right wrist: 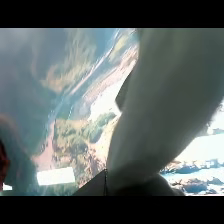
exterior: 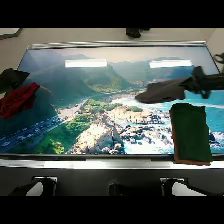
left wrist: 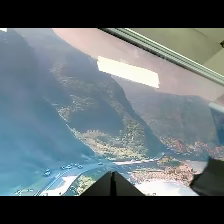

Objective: Fold the shirts.

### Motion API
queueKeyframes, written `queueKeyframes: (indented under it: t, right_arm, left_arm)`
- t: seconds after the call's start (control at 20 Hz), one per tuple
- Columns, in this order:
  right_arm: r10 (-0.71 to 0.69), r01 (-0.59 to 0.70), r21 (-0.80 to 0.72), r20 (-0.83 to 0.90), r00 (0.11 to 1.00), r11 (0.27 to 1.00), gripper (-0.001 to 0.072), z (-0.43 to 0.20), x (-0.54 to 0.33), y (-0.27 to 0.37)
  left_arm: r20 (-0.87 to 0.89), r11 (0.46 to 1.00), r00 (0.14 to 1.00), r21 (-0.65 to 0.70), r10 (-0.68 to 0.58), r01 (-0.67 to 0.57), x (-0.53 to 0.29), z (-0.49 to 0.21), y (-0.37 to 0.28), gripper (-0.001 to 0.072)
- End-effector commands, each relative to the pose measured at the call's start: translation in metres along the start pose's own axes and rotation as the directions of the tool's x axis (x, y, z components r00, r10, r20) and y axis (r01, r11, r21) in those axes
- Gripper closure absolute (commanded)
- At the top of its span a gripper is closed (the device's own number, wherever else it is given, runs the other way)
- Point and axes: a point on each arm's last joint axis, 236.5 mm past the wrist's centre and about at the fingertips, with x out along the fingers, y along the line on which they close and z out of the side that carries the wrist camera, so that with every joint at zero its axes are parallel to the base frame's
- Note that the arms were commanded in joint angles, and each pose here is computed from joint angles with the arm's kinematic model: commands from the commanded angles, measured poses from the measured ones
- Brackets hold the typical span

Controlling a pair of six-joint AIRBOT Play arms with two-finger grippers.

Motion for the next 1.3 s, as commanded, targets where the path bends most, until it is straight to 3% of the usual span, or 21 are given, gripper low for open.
queueKeyframes:
  t: [0.0, 0.2, 0.45, 0.65, 0.95, 1.25]
  right_arm:
    - [-0.059, 0.046, 0.097, 0.127, 0.990, 0.994, 0.0671, 0.010, -0.075, -0.024]
    - [-0.095, 0.049, 0.201, 0.228, 0.969, 0.978, 0.0671, 0.014, -0.118, -0.039]
    - [-0.172, 0.094, 0.349, 0.200, 0.965, 0.932, 0.0671, -0.008, -0.145, -0.063]
    - [-0.416, 0.333, 0.477, 0.076, 0.906, 0.813, 0.0671, -0.040, -0.159, -0.124]
    - [-0.634, 0.659, 0.539, -0.270, 0.725, 0.524, 0.0671, -0.151, -0.155, -0.217]
    - [-0.571, 0.685, 0.548, -0.398, 0.718, 0.480, 0.0669, -0.239, -0.091, -0.255]
  left_arm:
    - [0.003, 1.000, 1.000, -0.001, -0.003, 0.003, -0.001, 0.001, -0.001, 0.0672]
    - [0.006, 1.000, 1.000, 0.001, -0.004, 0.004, -0.002, 0.001, -0.002, 0.0672]
    - [0.006, 1.000, 1.000, 0.002, -0.004, 0.004, -0.002, 0.001, -0.002, 0.0672]
    - [0.005, 1.000, 1.000, 0.011, -0.004, 0.004, -0.002, 0.001, -0.002, 0.0672]
    - [-0.027, 1.000, 1.000, 0.019, -0.016, 0.016, -0.003, -0.007, -0.006, 0.0672]
    - [-0.028, 1.000, 0.999, 0.018, -0.016, 0.017, -0.003, -0.007, -0.006, 0.0671]
